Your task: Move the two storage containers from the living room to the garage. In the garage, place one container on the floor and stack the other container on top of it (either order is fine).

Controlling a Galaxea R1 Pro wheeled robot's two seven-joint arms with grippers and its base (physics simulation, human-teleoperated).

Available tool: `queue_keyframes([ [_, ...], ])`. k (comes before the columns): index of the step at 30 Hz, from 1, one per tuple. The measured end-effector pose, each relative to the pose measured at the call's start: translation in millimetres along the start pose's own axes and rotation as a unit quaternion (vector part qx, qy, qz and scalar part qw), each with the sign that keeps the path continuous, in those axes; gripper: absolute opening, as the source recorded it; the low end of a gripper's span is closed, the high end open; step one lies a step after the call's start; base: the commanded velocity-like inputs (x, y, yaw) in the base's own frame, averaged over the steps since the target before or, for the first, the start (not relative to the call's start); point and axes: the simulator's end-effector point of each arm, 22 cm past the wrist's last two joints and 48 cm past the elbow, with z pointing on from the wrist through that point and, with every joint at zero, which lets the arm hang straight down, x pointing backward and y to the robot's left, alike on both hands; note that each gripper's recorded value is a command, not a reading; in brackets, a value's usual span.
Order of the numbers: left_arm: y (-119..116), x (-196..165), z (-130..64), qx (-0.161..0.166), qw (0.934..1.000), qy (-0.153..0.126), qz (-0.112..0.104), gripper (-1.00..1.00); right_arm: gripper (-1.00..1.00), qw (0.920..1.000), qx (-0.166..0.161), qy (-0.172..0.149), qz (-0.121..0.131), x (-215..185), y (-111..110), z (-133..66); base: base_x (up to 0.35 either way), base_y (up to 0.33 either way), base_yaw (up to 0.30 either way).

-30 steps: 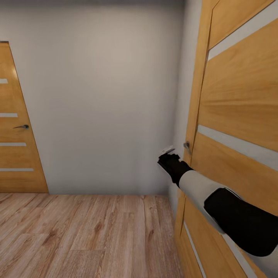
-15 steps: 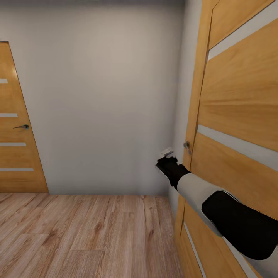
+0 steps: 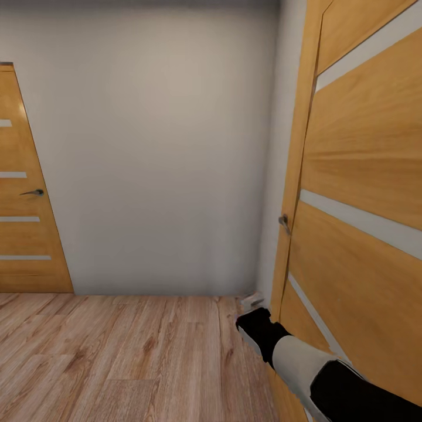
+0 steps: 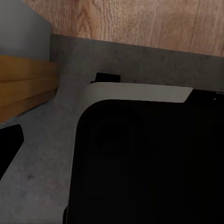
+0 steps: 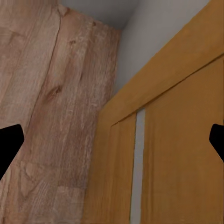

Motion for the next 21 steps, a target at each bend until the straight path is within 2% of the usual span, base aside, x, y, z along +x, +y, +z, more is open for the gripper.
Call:
queue_keyframes([
  [6, 0.8, -0.1, 0.0, 0.000, 1.0000, 0.000, 0.000, 1.00, 1.00, 0.9991, -0.023, 0.036, -0.004, 85.7, 37.9, 5.3, 0.000, 0.000, 0.000],
  [8, 1.1, -0.1, 0.0, -0.001, 1.0000, 0.000, 0.000, 1.00, 1.00, 0.9969, -0.039, 0.068, -0.009, 149.1, 63.5, 1.4, 0.000, 0.000, 0.000],
  [10, 1.1, -0.2, 0.0, -0.001, 1.0000, 0.000, 0.000, 1.00, 1.00, 0.9956, -0.046, 0.081, -0.011, 176.5, 74.6, -2.2, 0.000, 0.000, 0.000],
  [13, 1.1, -0.2, 0.0, -0.001, 1.0000, 0.000, 0.000, 1.00, 1.00, 0.9939, -0.052, 0.096, -0.013, 207.4, 84.4, -6.6, 0.000, 0.000, 0.000],
  [14, 1.2, -0.2, 0.0, -0.001, 1.0000, 0.000, 0.000, 1.00, 1.00, 0.9928, -0.053, 0.107, -0.013, 233.1, 87.4, -8.9, 0.000, 0.000, 0.000],
  [21, 1.2, -0.4, 0.0, -0.001, 1.0000, -0.001, -0.001, 1.00, 1.00, 0.9895, -0.066, 0.127, -0.016, 281.3, 96.3, -15.9, 0.000, 0.000, 0.000],
])
